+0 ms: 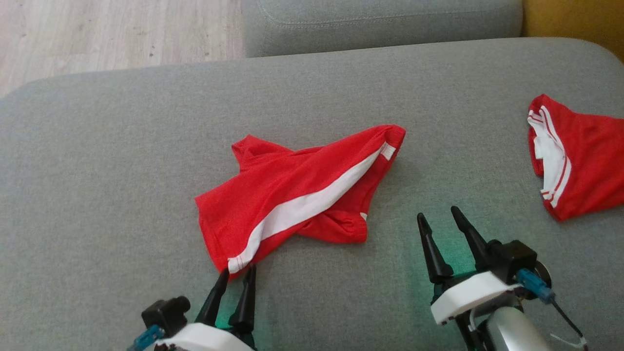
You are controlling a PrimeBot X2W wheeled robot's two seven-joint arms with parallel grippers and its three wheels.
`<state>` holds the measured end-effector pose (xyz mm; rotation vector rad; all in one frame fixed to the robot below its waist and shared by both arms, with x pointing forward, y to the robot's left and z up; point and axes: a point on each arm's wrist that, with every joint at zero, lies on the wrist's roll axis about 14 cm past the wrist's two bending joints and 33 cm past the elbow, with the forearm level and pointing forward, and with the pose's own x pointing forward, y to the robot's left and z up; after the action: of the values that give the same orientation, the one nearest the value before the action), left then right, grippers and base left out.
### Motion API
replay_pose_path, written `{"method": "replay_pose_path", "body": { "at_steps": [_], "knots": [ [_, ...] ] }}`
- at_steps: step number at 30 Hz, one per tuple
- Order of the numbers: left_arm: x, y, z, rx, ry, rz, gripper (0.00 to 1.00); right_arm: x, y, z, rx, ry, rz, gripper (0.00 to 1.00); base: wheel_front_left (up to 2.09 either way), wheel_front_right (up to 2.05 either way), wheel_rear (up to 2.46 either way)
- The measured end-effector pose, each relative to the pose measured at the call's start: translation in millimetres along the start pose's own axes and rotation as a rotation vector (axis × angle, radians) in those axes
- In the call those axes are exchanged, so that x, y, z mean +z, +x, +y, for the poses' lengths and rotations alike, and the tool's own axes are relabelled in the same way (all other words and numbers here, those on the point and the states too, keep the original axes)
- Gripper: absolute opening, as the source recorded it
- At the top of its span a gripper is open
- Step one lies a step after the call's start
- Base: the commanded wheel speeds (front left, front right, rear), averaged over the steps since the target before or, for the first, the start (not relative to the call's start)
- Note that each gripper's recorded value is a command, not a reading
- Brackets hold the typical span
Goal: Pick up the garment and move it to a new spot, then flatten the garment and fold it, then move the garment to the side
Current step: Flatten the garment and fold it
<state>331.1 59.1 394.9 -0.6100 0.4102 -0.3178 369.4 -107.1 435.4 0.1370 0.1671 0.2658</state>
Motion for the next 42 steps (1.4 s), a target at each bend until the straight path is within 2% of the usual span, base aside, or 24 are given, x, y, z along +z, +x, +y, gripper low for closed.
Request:
{"method": "replay_pose_path", "body": {
  "at_steps": [18,20,23,25,26,35,42],
  "knots": [
    [-2,15,-11,-0.055,0.013,0.040,0.98,-8,-2,-8,-0.027,0.015,0.021,1.00,0.00,0.00,0.00],
    [-5,14,-8,-0.046,0.006,0.049,0.78,-9,-1,-8,-0.025,0.017,0.024,1.00,0.00,0.00,0.00],
    [-5,14,-7,-0.043,0.001,0.051,0.29,-10,0,-7,-0.023,0.021,0.029,1.00,0.00,0.00,0.00],
    [0,17,-7,-0.044,0.001,0.040,0.20,-11,1,-7,-0.022,0.026,0.032,1.00,0.00,0.00,0.00],
    [3,19,-7,-0.045,0.001,0.031,0.00,-12,1,-7,-0.022,0.027,0.035,1.00,0.00,0.00,0.00],
    [44,27,2,-0.018,0.041,-0.094,0.00,-6,12,-9,-0.028,0.069,0.016,1.00,0.00,0.00,0.00],
    [48,20,10,0.016,0.052,-0.119,0.00,14,52,13,0.048,0.168,-0.023,1.00,0.00,0.00,0.00]
  ]
}}
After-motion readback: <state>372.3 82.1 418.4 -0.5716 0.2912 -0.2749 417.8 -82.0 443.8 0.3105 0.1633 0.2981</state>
